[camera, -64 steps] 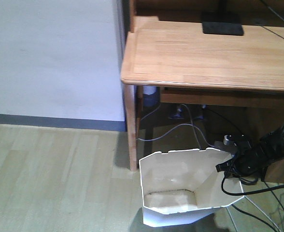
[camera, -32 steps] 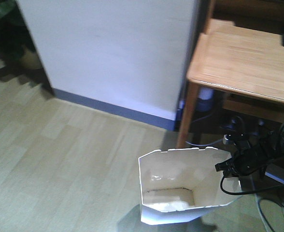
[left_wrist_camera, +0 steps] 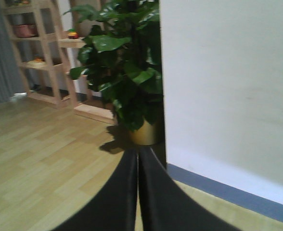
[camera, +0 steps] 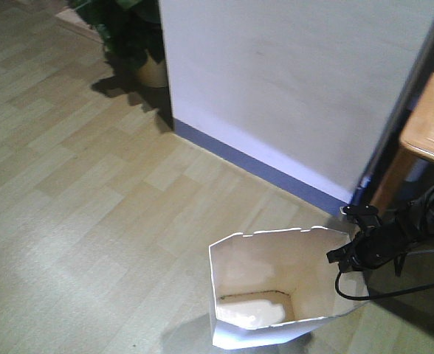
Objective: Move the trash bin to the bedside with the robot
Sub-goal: 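Turn the base away from the desk toward the bed, carrying the bin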
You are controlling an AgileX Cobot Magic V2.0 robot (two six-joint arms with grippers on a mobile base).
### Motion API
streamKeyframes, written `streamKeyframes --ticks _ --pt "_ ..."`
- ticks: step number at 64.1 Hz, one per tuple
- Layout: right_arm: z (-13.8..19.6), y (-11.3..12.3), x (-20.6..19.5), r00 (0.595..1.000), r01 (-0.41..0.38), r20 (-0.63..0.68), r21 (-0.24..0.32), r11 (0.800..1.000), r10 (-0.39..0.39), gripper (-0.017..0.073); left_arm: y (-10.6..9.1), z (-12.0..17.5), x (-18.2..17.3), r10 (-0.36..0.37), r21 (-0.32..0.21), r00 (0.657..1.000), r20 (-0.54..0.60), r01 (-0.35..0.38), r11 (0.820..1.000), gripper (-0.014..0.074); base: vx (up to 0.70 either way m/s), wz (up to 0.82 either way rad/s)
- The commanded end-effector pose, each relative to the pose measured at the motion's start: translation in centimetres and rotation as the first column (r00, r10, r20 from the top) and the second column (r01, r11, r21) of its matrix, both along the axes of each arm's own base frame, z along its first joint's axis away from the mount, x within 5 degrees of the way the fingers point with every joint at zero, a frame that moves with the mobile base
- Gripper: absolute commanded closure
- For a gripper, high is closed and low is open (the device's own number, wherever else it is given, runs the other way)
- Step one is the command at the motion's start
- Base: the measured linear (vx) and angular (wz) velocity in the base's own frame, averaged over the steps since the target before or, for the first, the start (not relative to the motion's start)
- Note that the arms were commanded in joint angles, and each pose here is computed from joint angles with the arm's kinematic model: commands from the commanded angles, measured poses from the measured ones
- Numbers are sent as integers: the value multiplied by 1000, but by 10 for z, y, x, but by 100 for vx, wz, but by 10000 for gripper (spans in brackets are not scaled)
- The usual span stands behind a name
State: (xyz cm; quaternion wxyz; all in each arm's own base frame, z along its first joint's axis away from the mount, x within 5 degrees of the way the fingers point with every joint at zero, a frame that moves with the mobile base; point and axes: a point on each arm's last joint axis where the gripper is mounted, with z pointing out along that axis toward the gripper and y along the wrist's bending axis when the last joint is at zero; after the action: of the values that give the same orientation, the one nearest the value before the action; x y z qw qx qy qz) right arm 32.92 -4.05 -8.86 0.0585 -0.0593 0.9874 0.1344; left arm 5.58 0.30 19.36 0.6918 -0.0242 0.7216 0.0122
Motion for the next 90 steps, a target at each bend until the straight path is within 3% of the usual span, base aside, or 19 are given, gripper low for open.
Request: streamKeyframes --ticks 1,90 --pt "31 7 15 998 0 56 120 993 -7 563 0 14 -1 -3 -4 995 98 3 1000 600 5 44" --pt "31 7 15 998 -1 56 121 993 -6 563 0 14 -1 -3 -4 995 98 3 1000 600 13 51"
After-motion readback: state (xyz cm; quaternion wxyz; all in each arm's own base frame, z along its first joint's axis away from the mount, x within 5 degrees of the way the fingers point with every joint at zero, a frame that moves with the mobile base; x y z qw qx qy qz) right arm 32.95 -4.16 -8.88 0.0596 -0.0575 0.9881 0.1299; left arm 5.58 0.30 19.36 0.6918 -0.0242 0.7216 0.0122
